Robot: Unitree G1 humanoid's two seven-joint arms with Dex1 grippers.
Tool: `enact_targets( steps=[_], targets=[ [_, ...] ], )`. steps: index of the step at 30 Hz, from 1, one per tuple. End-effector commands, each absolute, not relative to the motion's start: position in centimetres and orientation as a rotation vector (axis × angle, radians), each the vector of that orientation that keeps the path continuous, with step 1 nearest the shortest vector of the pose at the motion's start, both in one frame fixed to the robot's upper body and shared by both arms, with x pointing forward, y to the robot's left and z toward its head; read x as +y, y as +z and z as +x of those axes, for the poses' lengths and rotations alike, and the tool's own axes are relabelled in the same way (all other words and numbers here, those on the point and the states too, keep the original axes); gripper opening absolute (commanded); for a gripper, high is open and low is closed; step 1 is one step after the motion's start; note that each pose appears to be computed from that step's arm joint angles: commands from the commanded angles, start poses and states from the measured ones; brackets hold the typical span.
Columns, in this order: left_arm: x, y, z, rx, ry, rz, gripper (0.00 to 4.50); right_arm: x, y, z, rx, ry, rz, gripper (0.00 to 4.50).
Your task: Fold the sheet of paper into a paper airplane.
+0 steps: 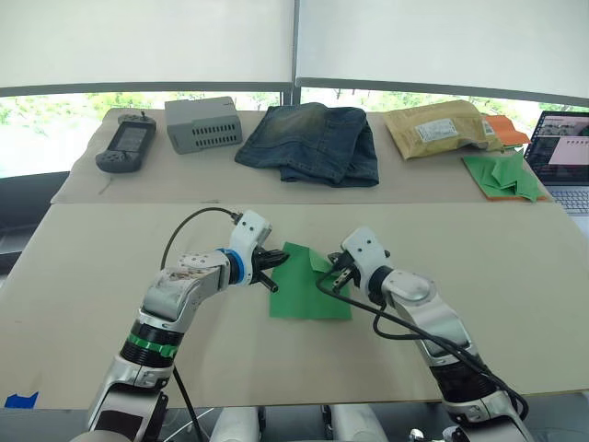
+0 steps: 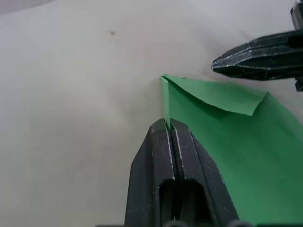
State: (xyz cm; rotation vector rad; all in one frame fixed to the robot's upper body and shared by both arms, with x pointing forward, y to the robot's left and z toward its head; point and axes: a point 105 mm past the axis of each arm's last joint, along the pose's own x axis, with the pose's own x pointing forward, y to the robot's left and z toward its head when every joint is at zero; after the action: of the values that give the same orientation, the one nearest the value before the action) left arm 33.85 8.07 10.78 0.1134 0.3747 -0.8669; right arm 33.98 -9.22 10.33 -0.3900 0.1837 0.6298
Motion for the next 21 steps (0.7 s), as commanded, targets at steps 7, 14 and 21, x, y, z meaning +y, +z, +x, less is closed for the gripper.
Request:
enact_targets(
  steps=[7,14,21],
  targets=[
    [5.9,10.7,32.7,0.29,-0.97,0.236,0.03,-8.7,10.6,32.7,0.169,0.65,-0.345,0.0],
    [5.6,10.2,32.4,0.298,-0.978,0.272,0.03,-9.6,7.8,31.4,0.25,0.657,-0.341,0.0],
    [4.7,10.3,32.0,0.287,-1.005,0.301,0.03,-9.7,7.2,31.4,0.269,0.651,-0.334,0.0]
  ],
)
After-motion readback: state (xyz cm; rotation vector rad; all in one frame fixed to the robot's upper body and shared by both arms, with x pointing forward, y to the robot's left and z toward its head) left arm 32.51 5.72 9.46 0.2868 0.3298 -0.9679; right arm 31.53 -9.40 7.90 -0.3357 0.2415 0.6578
